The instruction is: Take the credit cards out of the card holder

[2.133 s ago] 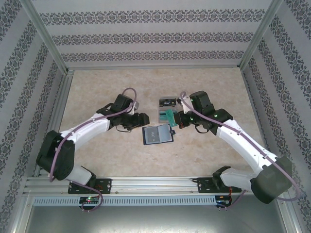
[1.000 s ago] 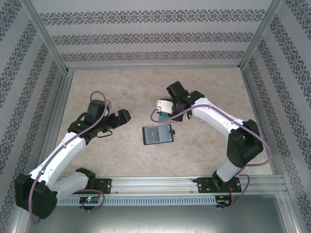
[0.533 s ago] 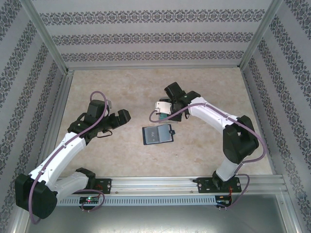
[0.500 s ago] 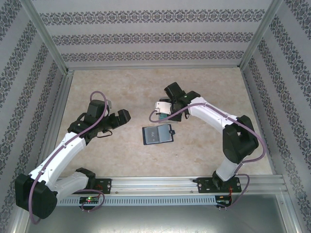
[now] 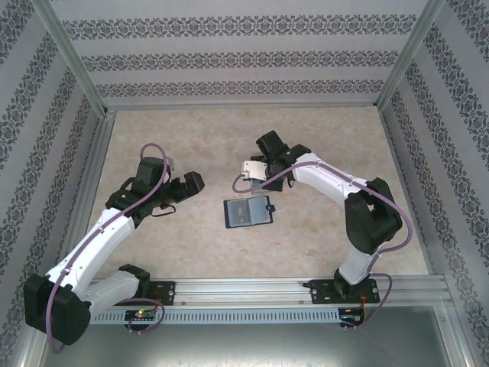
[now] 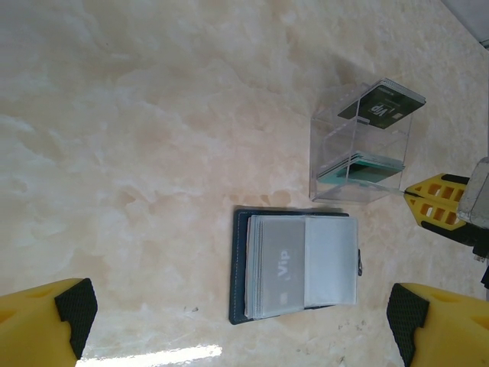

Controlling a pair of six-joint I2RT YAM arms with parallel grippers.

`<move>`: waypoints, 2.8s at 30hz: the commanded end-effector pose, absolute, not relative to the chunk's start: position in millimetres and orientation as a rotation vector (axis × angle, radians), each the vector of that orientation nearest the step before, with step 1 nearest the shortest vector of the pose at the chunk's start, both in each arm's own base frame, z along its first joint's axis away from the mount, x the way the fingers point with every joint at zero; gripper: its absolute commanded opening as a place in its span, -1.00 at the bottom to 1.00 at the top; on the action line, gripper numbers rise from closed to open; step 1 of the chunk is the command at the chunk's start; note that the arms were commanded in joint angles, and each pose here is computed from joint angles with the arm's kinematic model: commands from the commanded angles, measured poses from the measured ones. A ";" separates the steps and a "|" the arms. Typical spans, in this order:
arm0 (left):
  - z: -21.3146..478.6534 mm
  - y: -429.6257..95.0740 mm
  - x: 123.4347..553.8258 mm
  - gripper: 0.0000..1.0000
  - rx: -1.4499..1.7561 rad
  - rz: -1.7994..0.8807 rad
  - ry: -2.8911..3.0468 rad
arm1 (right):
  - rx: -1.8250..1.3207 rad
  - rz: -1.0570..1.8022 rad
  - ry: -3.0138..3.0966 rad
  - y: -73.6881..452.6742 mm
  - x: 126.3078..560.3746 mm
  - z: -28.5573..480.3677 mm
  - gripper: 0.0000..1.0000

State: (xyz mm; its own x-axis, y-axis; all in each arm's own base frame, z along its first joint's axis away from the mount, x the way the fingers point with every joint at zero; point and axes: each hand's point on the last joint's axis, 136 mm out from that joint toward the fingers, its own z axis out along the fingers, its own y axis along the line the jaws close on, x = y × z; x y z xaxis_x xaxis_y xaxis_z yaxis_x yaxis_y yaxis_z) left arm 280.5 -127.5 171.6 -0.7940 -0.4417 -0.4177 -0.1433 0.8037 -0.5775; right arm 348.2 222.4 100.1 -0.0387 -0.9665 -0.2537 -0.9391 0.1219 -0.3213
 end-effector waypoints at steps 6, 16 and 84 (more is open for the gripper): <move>165.2 -121.3 273.9 0.99 -0.470 -0.717 2.456 | -1.878 -0.084 2.003 221.4 342.3 106.5 -1.00; 163.5 -123.2 273.5 0.99 -0.473 -0.735 2.455 | -1.891 -0.100 1.982 218.8 335.6 121.9 -1.00; 161.6 -118.6 268.9 0.99 -0.484 -0.733 2.461 | -1.910 0.026 1.894 218.8 337.1 123.1 -1.00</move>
State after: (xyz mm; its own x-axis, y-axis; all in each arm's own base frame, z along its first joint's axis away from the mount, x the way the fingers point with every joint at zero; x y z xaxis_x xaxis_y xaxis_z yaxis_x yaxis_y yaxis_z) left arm 273.3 -122.9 165.7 -0.7948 -0.4598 -0.3961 -0.1628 0.7903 -0.5907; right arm 341.8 217.8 111.0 0.0428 -0.9560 -0.2902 -0.9524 0.0488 -0.3009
